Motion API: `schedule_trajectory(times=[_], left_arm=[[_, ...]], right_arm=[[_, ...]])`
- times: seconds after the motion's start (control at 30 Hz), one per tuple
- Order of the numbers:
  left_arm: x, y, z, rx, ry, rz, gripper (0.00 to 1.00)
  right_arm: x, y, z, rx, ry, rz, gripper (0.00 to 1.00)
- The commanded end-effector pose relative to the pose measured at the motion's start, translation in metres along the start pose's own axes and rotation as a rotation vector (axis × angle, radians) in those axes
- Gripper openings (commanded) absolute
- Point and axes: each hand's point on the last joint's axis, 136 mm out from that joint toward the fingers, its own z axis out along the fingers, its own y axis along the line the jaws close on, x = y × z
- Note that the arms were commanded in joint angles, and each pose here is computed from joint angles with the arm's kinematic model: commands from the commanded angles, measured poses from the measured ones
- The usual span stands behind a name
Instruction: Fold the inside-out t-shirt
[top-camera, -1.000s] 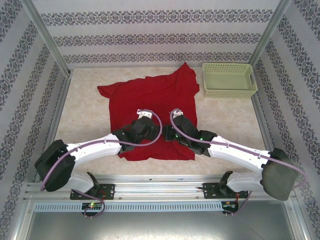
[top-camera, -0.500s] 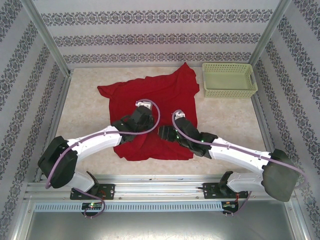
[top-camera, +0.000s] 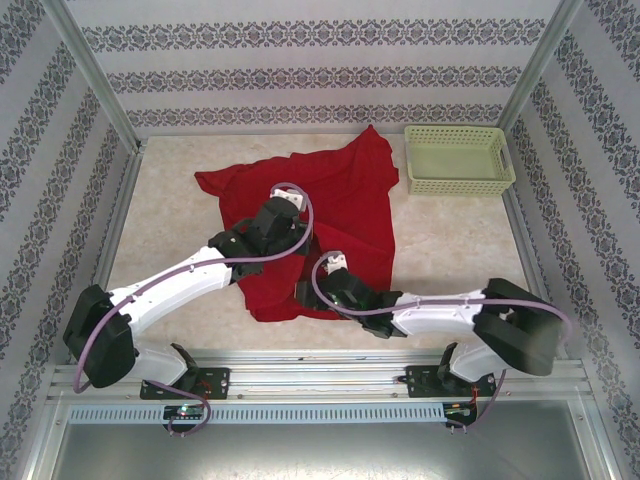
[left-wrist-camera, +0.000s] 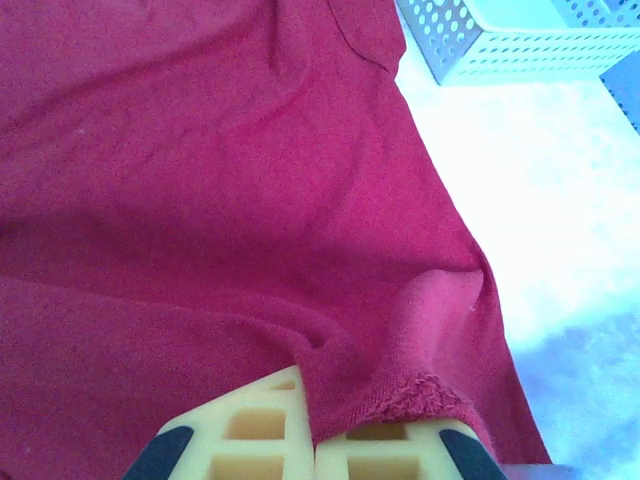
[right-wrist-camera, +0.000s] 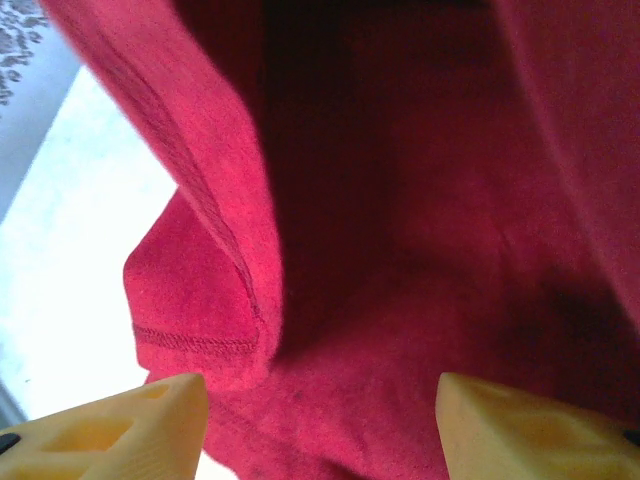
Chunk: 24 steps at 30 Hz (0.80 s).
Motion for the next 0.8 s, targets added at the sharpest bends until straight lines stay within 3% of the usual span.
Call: schedule_trajectory(times=[0.0,0.23,0.53,0.77], left_arm=[[-0.022,-0.008,-0.018,0.028,-0.027,-0.02,0.0],[-0.039,-0.014,-0.032,0.045,-0.048,0.011,0.0],[-0.046,-0.013,-0.05,0.049,-0.058,0.069,0.0],[-0.045,-0.009,-0.063,0.038,-0.05,0.165,0.0]], right_arm=[[-0.017,0.012,0.007,-0.026,-0.112,-0.043,0.61],[-0.014,0.004,0.03,0.062,-0.081,-0.187,0.61],[-0.037,-0.027,0.054,0.169,-0.027,-0.195,0.61],[-0.047,-0.025,0.06,0.157,0.001,-0.294,0.73]])
